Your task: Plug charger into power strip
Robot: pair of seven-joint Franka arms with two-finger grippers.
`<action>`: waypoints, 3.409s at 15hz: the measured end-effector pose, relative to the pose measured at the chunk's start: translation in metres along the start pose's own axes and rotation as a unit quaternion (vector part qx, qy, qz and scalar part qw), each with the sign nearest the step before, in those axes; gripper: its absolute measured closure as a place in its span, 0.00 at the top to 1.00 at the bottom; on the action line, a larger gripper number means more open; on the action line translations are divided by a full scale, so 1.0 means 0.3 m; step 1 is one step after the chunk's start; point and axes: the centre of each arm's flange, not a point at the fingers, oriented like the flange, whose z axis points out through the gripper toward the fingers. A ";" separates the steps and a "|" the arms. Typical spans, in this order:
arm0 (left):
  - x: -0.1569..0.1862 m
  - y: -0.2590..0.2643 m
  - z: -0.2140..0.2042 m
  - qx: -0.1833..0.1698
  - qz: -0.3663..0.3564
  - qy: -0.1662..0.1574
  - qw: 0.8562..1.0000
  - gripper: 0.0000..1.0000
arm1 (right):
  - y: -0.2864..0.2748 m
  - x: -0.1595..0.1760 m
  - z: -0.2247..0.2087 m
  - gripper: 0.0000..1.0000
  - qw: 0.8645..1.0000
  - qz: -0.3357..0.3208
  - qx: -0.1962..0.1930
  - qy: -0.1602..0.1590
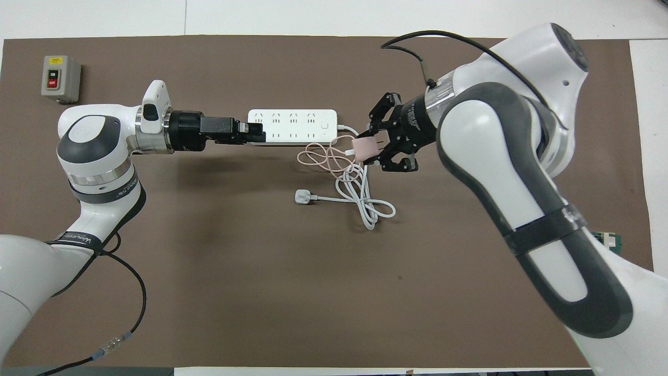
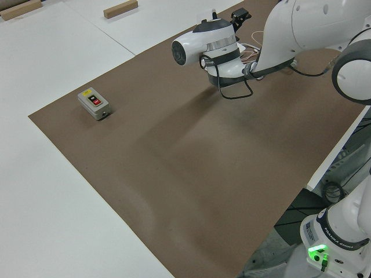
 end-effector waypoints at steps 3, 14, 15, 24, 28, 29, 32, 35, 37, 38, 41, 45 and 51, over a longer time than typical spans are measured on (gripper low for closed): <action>-0.002 0.026 0.055 -0.025 0.000 -0.004 1.000 1.00 | -0.003 -0.104 0.101 0.47 1.000 0.021 0.019 0.005; -0.112 0.034 0.133 -0.041 -0.028 -0.009 0.999 1.00 | -0.093 -0.156 0.207 0.47 0.998 0.053 0.040 0.004; -0.116 0.030 0.132 -0.039 -0.032 0.002 0.999 1.00 | -0.093 -0.156 0.207 0.47 0.998 0.053 0.040 0.004; -0.129 0.029 0.255 -0.032 -0.046 0.035 0.998 1.00 | -0.094 -0.158 0.205 0.47 0.998 0.054 0.041 0.003; -0.125 0.023 0.250 -0.025 -0.047 0.042 0.998 1.00 | -0.090 -0.168 0.213 0.47 0.998 0.053 0.039 0.003; -0.123 0.024 0.249 -0.025 -0.047 0.046 0.998 1.00 | -0.089 -0.170 0.215 0.47 0.998 0.052 0.038 0.003; -0.112 0.031 0.248 -0.028 -0.048 0.057 0.997 1.00 | -0.088 -0.172 0.216 0.47 0.998 0.052 0.038 0.003; -0.110 0.034 0.250 -0.029 -0.047 0.057 0.997 1.00 | -0.088 -0.171 0.216 0.47 0.998 0.052 0.038 0.003; -0.111 0.035 0.252 -0.029 -0.047 0.056 0.997 0.98 | -0.088 -0.172 0.216 0.47 0.998 0.052 0.038 0.003; -0.111 0.035 0.254 -0.029 -0.047 0.056 0.997 0.98 | -0.088 -0.172 0.216 0.47 0.998 0.052 0.038 0.003; -0.111 0.035 0.254 -0.029 -0.047 0.056 0.997 0.82 | -0.089 -0.172 0.215 0.47 0.998 0.052 0.038 0.003; -0.111 0.034 0.250 -0.028 -0.047 0.056 0.997 0.67 | -0.089 -0.172 0.215 0.47 0.998 0.052 0.038 0.003; -0.113 0.029 0.244 -0.024 -0.048 0.053 0.997 0.36 | -0.090 -0.181 0.209 0.47 0.998 0.052 0.040 -0.002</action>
